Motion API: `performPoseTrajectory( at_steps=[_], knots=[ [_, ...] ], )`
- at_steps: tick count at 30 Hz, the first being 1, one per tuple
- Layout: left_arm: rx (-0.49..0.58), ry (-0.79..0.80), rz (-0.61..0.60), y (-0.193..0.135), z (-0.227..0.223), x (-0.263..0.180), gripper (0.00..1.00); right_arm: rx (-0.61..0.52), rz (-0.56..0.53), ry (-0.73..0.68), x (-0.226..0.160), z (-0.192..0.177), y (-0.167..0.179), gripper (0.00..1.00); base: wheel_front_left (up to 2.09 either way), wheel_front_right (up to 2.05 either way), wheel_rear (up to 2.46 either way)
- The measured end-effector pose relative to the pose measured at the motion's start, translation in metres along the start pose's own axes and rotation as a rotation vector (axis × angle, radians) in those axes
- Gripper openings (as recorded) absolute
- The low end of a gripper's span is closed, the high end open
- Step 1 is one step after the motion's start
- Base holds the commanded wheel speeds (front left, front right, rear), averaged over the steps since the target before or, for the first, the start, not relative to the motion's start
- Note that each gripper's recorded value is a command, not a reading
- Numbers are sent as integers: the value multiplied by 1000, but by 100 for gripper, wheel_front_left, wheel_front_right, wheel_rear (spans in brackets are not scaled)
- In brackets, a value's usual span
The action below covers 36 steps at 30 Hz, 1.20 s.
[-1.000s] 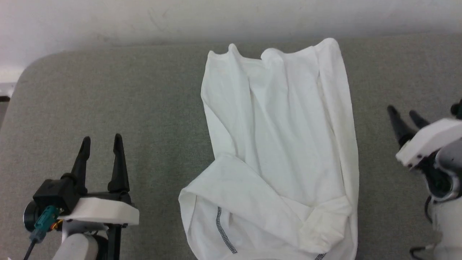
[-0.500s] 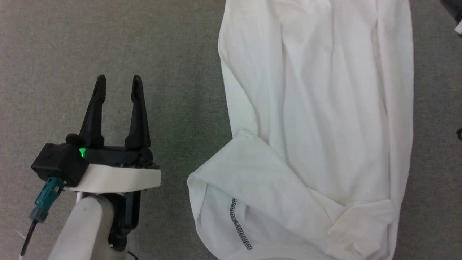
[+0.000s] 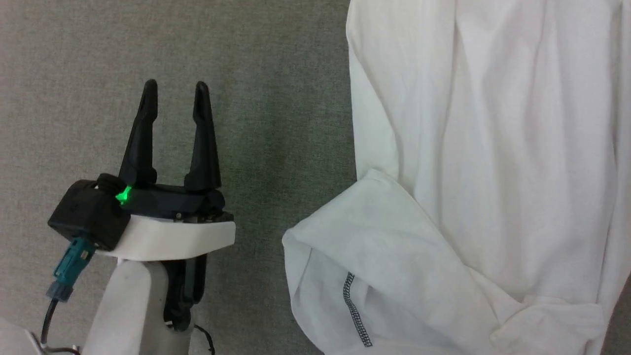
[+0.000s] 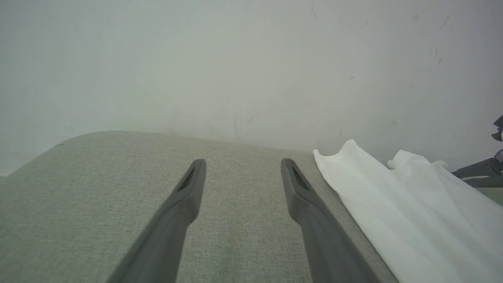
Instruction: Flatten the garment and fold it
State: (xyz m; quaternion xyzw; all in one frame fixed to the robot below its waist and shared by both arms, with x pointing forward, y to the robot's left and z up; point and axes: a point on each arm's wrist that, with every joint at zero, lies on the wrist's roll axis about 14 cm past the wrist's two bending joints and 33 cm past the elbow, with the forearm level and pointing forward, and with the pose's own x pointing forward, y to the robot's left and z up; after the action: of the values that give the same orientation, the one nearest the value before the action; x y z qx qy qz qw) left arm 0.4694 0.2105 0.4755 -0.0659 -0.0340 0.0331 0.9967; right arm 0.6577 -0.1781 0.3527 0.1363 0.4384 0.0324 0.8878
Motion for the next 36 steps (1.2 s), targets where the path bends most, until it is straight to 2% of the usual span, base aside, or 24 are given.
performPoseTrajectory(
  at_steps=[2,3,4,5,11,18,22,26,31,36],
  knots=[
    [5,9,11,4,-4,-1,100,-7,-6,45,6,-6,0,100,0,0,0],
    [7,13,16,6,-5,-1,100,-5,-8,65,8,-8,-1,72,0,0,0],
    [7,15,19,7,-6,-2,100,-5,-10,85,8,-9,-1,31,0,0,0],
    [8,16,21,7,-6,-2,100,-2,-14,98,7,-9,-2,0,0,0,0],
    [7,11,18,6,-6,-3,100,-17,-29,112,1,-10,-3,0,0,0,0],
    [2,9,34,9,2,-15,100,-120,-43,-57,-23,7,3,0,0,0,0],
    [2,16,47,10,7,-31,100,-193,-27,-228,-61,39,11,0,0,0,0],
    [-10,13,50,8,14,-47,100,-210,23,-366,-106,58,22,0,0,0,0],
    [-24,-10,39,1,28,-62,100,-286,82,-464,-158,51,40,0,0,0,0],
    [-30,-33,15,-8,45,-74,100,-329,196,-568,-212,27,77,0,0,0,0]
  ],
)
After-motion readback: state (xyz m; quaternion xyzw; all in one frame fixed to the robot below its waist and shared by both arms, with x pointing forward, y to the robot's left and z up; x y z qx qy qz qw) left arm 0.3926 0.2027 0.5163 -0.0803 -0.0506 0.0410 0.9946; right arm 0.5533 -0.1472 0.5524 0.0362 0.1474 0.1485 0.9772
